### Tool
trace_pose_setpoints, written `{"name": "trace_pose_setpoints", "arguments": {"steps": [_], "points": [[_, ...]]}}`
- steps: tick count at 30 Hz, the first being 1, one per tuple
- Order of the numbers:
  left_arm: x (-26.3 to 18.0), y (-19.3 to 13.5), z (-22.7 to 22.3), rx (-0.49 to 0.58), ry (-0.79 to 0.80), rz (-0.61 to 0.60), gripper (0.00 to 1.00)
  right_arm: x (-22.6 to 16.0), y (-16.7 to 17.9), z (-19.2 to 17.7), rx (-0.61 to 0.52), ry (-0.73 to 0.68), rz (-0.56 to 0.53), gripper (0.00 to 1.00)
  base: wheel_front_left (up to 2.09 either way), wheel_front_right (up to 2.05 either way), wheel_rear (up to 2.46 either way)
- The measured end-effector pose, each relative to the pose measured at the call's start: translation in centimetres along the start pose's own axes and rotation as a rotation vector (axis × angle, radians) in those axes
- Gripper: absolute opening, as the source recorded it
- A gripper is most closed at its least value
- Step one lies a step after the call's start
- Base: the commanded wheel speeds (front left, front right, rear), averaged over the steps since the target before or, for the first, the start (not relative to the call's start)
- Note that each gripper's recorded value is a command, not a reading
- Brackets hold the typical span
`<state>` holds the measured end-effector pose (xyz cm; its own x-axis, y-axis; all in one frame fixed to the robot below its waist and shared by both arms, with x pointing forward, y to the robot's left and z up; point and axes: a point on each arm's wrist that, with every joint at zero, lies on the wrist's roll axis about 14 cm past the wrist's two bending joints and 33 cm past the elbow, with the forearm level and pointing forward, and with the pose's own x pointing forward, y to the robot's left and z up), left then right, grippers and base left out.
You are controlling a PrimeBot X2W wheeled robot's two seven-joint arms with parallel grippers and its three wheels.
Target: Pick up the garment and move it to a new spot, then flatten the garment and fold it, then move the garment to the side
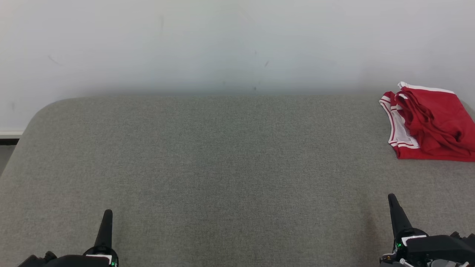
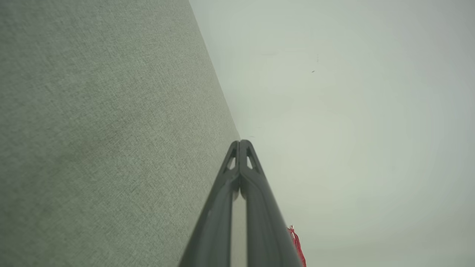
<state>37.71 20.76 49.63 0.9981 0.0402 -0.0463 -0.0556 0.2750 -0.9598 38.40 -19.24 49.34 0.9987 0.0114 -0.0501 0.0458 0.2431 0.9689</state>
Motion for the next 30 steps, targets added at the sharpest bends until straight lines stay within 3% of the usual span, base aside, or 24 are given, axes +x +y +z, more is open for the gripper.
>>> {"name": "trace_pose_setpoints", "arguments": {"steps": [30], "points": [[0.88,-0.92,-0.43,-0.239,0.03,-0.036,0.0,0.32,0.84,0.89,0.211,-0.014,0.035,0.0,0.0,0.0,0.0]]}}
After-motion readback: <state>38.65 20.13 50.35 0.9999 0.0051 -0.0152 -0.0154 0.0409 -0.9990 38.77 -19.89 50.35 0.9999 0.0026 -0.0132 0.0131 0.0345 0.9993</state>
